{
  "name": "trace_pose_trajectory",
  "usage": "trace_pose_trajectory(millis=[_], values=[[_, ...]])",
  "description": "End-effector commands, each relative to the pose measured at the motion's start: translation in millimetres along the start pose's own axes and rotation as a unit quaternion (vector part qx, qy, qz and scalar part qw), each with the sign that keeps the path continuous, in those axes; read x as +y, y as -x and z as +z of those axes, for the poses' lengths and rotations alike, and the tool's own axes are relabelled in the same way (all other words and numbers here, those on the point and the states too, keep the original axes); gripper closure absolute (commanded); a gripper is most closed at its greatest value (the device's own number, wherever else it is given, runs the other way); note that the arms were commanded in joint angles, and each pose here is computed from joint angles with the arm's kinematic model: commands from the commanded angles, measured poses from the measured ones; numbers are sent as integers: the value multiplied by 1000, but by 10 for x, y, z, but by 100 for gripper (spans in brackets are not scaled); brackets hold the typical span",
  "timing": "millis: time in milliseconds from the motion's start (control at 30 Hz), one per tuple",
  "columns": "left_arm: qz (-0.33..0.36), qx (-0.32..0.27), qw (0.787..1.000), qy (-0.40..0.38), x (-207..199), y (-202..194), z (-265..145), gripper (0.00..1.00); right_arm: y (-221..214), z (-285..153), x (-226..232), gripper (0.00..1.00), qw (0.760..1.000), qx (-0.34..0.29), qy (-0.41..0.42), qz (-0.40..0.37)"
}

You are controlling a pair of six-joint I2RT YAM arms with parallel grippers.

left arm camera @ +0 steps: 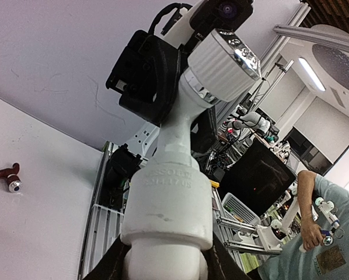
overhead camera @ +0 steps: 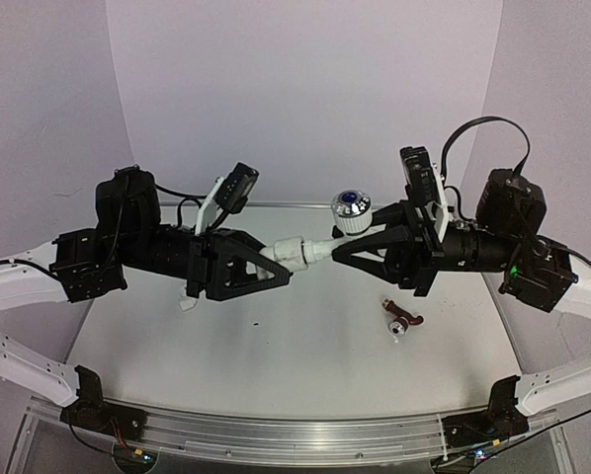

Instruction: Install the water faucets

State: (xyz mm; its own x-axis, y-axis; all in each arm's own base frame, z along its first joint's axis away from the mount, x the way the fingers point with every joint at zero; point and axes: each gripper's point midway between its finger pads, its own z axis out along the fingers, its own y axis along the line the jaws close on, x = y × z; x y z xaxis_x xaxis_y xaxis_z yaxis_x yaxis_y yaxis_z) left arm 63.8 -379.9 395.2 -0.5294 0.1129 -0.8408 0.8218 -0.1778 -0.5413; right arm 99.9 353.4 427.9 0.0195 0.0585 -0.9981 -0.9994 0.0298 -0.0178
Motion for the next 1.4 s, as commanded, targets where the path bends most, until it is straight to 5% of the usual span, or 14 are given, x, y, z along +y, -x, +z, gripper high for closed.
trace_pose_trajectory(millis=[0,267,567,767,933,1000,1167,1367], values=[[76,-30,996,30,-113,226,-127,77,121,13,-65,100,996,-27,-17,80],[146,-16,983,114,53,238,-254,88,-105,75,-81,100,986,10,-16,167],[221,0,960,174,131,250,-362,91,-355,119,-37,100,960,47,6,276],[267,8,937,227,291,255,-447,90,-386,118,-13,100,957,52,14,284],[259,12,940,223,295,243,-422,71,-284,102,-79,100,974,40,-3,221],[243,8,945,218,261,255,-425,42,-166,82,-163,100,985,26,-27,166],[195,-14,957,215,155,313,-511,6,54,32,-355,100,994,4,-82,72],[168,19,948,269,390,242,-526,0,-22,41,-417,100,989,10,-88,116]])
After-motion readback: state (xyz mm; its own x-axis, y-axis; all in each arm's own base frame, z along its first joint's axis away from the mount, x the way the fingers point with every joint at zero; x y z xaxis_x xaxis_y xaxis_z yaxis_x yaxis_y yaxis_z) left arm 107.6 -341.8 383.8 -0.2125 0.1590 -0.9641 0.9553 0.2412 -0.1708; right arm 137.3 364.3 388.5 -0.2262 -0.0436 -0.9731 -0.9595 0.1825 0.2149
